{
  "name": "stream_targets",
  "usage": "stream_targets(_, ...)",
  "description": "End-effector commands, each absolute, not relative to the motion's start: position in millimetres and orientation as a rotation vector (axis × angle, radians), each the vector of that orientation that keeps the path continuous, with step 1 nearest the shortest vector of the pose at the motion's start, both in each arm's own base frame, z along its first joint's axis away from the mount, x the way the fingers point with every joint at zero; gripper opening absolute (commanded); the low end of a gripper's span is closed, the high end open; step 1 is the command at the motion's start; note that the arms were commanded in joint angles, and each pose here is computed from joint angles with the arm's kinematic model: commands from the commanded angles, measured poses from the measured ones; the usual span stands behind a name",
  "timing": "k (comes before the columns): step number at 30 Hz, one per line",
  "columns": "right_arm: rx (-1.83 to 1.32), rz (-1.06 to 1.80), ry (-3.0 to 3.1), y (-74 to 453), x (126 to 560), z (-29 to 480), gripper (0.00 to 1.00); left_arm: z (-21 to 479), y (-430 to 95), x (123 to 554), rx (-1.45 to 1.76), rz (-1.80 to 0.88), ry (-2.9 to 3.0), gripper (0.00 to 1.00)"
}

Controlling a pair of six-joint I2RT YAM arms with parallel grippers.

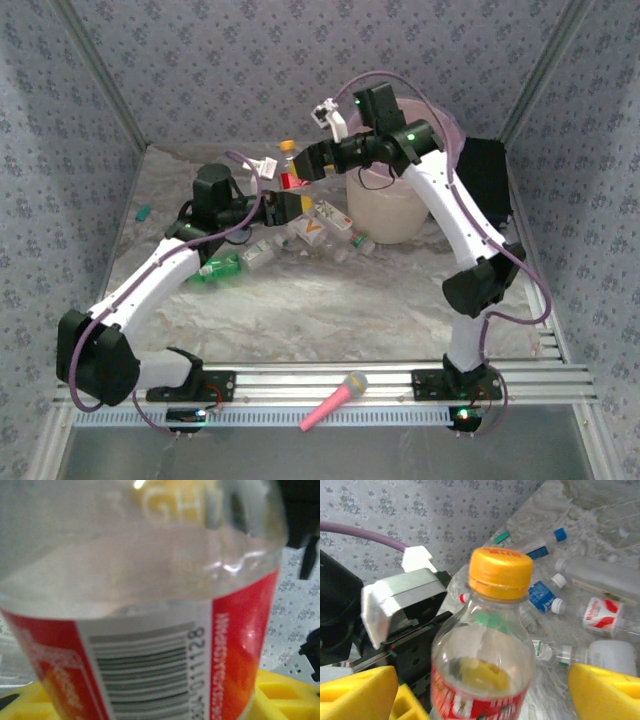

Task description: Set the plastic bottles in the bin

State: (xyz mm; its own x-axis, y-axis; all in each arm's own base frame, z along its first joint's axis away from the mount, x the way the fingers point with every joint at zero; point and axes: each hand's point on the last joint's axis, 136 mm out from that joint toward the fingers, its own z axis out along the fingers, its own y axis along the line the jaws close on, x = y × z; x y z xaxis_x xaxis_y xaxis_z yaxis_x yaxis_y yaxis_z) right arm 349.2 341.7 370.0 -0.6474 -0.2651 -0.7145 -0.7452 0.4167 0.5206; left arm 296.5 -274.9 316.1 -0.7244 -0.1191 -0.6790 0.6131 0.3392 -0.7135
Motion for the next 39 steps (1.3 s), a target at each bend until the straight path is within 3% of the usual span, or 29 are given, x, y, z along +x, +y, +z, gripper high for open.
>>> stream_targets(1, -0.901, 1.276, 2.146, 354.5, 335.0, 370.6, 0.90, 347.8, -282.7, 290.5, 0.566, -1.440, 1.820, 0.00)
stream_targets(5, -0.917, 1.303, 2.170, 363.6, 333.8, 360.0, 0.87, 350.7, -286.1, 294.4, 0.572, -1.439, 1.812, 0.00)
stream_targets(12, -0.903, 1.320, 2.172, 365.2, 337.4, 358.6, 0.68, 347.3, -287.0, 295.3, 0.575, -1.427, 1.821, 0.00)
stream_targets(19, -0.893, 1.283, 2.140, 363.2, 341.7, 368.9, 0.59, 343.5, -285.3, 297.9, 0.552, -1.406, 1.841, 0.00)
stream_targets(21, -0.890, 1.262, 2.118, 361.7, 343.0, 375.8, 0.55, 343.0, -284.9, 296.2, 0.553, -1.403, 1.847, 0.17)
stream_targets(25, -0.869, 1.224, 2.068, 354.0, 346.3, 395.5, 0.50, 339.7, -282.9, 290.9, 0.561, -1.388, 1.861, 0.81)
stream_targets(26, -0.864, 1.212, 2.057, 351.6, 346.8, 400.6, 0.49, 338.7, -282.0, 289.2, 0.564, -1.379, 1.863, 0.94)
stream_targets(27, -0.855, 1.193, 2.051, 348.7, 348.5, 404.5, 0.48, 337.6, -280.3, 288.6, 0.561, -1.368, 1.865, 1.00)
stream_targets(39, -0.636, 0.837, 1.969, 269.3, 370.8, 460.7, 0.38, 274.8, -253.2, 284.5, 0.354, -1.223, 2.107, 0.99)
